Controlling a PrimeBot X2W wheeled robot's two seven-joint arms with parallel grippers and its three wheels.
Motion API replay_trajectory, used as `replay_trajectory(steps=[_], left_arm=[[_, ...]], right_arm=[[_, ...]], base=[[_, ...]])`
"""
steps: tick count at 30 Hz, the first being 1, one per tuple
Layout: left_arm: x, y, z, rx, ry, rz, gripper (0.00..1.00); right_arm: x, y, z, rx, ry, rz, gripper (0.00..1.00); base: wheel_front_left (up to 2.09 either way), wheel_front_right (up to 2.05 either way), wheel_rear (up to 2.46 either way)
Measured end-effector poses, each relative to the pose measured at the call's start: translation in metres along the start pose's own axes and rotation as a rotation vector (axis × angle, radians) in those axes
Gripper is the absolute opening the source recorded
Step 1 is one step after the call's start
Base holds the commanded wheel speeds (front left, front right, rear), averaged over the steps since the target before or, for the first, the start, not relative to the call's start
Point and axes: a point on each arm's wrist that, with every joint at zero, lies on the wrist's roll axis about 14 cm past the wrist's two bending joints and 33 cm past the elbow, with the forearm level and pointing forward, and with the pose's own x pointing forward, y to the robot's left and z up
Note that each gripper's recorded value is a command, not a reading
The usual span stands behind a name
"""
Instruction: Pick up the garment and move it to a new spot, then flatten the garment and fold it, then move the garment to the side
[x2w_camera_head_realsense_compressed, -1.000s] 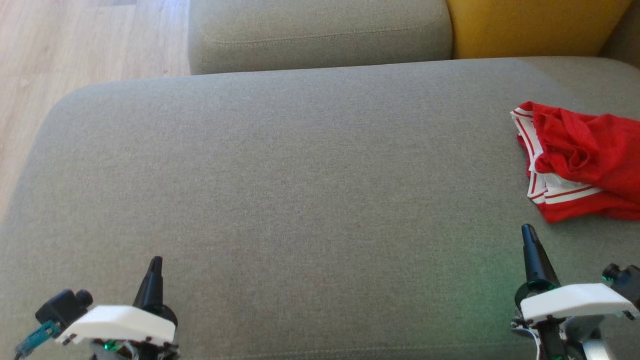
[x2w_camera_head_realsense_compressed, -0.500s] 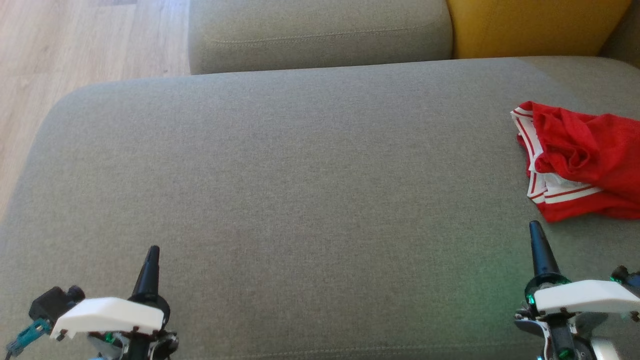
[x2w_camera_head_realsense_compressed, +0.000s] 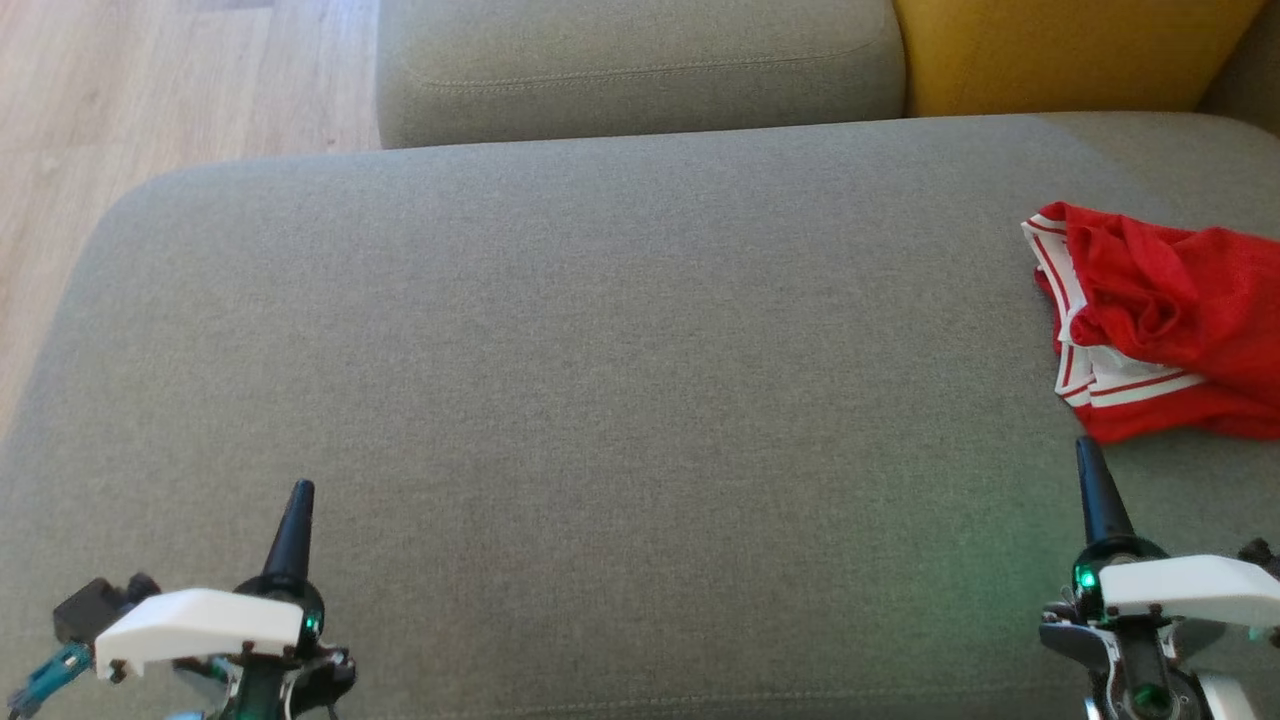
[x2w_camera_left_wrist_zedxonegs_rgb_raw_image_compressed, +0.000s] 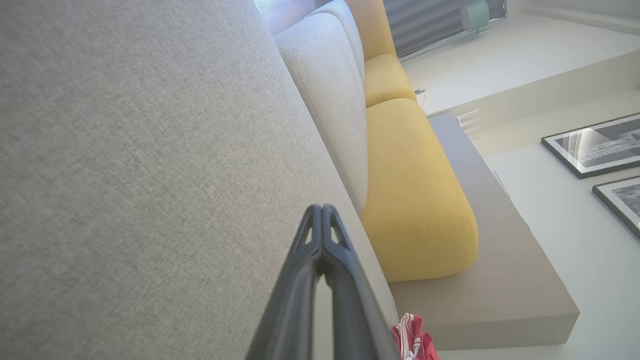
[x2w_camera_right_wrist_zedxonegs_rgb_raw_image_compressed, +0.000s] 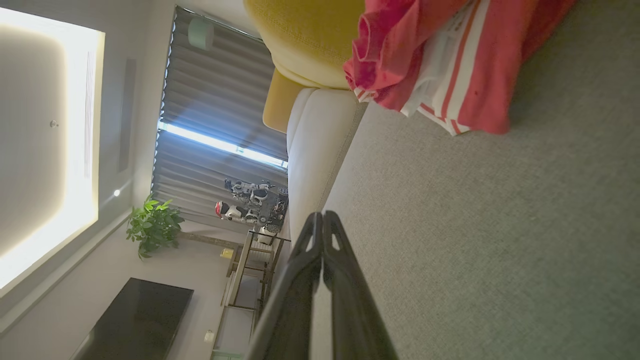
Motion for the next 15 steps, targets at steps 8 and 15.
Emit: replay_trajectory(steps=[8,15], left_arm=[[0.0040,-0.0063,0.0065,-0.098,-0.015,-0.026,0.00],[0.0043,-0.0076,0.0092,-0.186,-0.021,-0.041,0.00]], right_arm=[[0.0034,0.0018,0.0055,0.096,-0.017,0.008,0.00],[0.0033,-0.0009,0.0097,0.179,-0.035,0.004,0.00]], base=[[0.00,0.00,0.00],[0.00,0.00,0.00]])
